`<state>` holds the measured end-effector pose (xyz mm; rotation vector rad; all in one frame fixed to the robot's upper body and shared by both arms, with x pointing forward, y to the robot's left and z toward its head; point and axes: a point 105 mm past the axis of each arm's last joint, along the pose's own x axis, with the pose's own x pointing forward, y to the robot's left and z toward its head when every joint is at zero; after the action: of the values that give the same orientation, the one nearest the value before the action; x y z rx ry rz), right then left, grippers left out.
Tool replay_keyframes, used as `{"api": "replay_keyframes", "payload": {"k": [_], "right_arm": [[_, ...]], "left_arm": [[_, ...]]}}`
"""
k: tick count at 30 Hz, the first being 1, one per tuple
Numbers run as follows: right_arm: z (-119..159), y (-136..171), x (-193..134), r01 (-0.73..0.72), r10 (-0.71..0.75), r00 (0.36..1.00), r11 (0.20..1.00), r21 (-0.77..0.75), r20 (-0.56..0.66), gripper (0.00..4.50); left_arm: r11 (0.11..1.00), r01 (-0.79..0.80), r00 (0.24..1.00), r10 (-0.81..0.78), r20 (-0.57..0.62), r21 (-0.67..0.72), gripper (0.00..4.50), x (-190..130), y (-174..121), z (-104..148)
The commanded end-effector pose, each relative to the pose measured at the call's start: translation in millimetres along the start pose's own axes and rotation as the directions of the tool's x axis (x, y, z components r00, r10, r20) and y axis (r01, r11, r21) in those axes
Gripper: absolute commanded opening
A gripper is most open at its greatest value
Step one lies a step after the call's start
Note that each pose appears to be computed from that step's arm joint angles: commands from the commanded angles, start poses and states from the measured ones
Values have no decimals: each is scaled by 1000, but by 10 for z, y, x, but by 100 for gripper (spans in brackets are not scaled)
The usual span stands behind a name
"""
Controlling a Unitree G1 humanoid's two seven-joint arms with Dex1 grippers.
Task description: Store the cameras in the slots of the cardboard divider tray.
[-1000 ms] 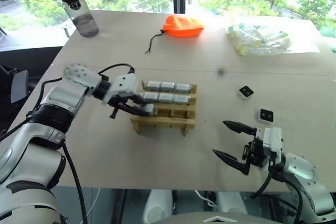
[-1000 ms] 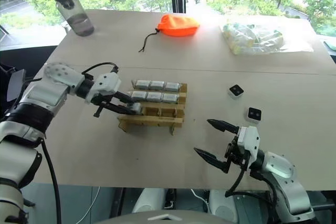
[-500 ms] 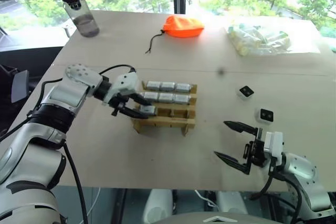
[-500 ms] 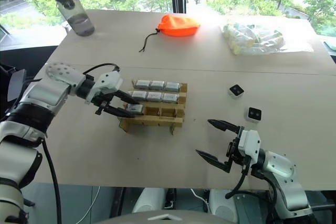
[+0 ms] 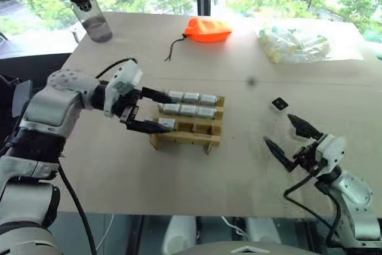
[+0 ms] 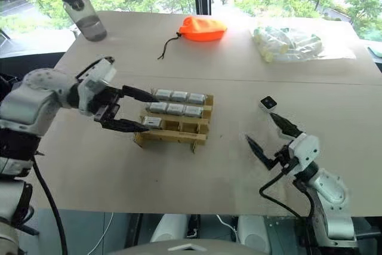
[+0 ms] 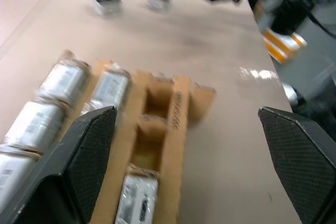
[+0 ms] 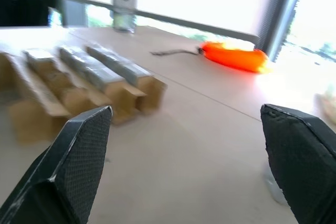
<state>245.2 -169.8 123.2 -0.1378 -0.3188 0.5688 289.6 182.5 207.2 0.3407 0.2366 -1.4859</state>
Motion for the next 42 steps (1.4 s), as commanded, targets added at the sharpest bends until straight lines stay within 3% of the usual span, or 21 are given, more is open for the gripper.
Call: {"api": "replay_keyframes", "payload": {"k": [1, 4, 7, 12, 21, 25, 30, 31, 34, 36, 39, 42], "right_arm": [[-89, -308, -132, 397, -393, 914, 917, 27, -96, 450], [-286, -370, -207, 570, -559, 800, 822, -15, -219, 450], [-392, -403, -223, 662, -635, 718, 749, 0, -285, 450], [-561, -454, -190, 708, -662, 650, 706, -18, -373, 450], [-688, -478, -159, 744, -668, 599, 668, 0, -442, 450], [-650, -455, -136, 730, -661, 619, 683, 2, -424, 450], [-648, -361, -123, 691, -629, 645, 723, -21, -433, 213], [-644, -350, -115, 676, -620, 655, 736, -31, -432, 192], [-591, -314, -50, 634, -576, 700, 773, -4, -421, 194], [-450, -256, 97, 507, -498, 792, 859, -74, -353, 194], [-153, 8, 445, 139, -184, 958, 968, -207, -219, 194], [74, 236, 664, -143, 99, 985, 929, -343, -141, 194]], "left_arm": [[993, -114, 989, 111, 97, 32, 447, -23, -162, 163], [985, -167, 983, 164, 83, 36, 447, 61, -311, 130], [978, -207, 977, 205, 59, 32, 447, 128, -411, 141], [968, -248, 968, 248, 31, 19, 447, 166, -538, 126], [975, -217, 975, 219, -41, 53, 447, 182, -629, 72], [975, -217, 975, 219, -40, 58, 447, 180, -627, 88], [973, -218, 975, 220, -29, 72, 450, 185, -587, 131], [973, -218, 975, 220, -27, 76, 450, 189, -577, 140], [959, -254, 967, 255, 7, 127, 450, 191, -477, 253], [958, -255, 967, 252, 37, 133, 450, 201, -438, 348], [960, -208, 978, 210, 10, 186, 450, 240, -358, 336], [966, -174, 982, 184, -36, 193, 450, 270, -212, 237]]}}
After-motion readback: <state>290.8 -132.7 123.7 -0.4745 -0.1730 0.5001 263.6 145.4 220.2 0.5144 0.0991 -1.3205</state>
